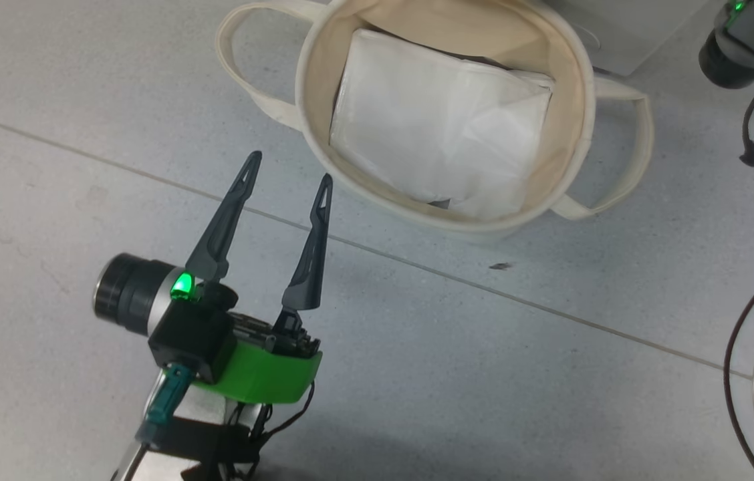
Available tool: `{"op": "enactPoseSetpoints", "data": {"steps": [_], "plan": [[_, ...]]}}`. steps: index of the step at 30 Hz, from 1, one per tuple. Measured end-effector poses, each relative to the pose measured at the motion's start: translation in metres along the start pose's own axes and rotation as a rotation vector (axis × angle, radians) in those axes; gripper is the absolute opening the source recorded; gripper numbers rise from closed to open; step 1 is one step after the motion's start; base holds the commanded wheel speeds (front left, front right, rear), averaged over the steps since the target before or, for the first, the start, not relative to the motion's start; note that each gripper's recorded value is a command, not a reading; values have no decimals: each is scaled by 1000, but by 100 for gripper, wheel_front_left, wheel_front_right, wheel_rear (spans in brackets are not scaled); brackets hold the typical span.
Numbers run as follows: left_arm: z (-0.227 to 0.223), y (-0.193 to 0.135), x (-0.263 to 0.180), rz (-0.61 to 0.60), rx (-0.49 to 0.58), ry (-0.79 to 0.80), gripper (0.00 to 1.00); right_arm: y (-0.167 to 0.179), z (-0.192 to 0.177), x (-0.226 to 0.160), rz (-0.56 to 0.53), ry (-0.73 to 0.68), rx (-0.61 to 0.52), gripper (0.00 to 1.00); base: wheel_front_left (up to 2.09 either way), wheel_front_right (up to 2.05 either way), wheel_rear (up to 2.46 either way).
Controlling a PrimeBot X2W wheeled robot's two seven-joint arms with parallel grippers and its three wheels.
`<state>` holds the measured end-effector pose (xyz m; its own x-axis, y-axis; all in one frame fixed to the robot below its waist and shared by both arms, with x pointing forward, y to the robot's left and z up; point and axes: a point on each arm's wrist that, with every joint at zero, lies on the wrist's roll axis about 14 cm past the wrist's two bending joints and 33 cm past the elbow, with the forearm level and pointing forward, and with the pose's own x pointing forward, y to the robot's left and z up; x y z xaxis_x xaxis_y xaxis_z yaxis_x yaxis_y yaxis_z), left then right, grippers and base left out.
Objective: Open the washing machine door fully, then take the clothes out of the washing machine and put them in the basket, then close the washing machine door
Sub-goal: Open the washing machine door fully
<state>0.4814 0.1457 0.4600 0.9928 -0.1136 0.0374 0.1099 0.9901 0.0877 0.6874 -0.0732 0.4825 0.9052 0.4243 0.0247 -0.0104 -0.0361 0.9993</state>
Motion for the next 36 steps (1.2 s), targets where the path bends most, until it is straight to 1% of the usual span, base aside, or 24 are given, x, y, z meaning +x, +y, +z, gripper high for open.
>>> {"op": "enactPoseSetpoints", "data": {"steps": [5,9,14,17,24,25,32,36], "plan": [[-2,2,-1,6,3,7,100,7,-4,8,21,25,0,0,0,0,0],[-3,3,-1,10,4,9,100,4,-9,11,12,49,-3,0,0,0,0],[7,7,-1,20,9,-13,100,4,-23,7,0,101,-14,0,0,0,0],[14,11,-2,32,12,-31,100,3,-42,-1,-8,147,-31,0,0,0,0],[27,14,-12,46,10,-51,100,-11,-106,-35,-39,297,-13,0,0,0,0],[27,14,-12,46,10,-51,100,-11,-106,-35,-39,297,-13,0,0,0,0],[43,17,-22,60,10,-78,100,-12,-139,-67,-46,368,1,0,0,0,0],[49,21,-29,76,12,-87,100,-13,-169,-83,-52,430,26,0,0,0,0]]}}
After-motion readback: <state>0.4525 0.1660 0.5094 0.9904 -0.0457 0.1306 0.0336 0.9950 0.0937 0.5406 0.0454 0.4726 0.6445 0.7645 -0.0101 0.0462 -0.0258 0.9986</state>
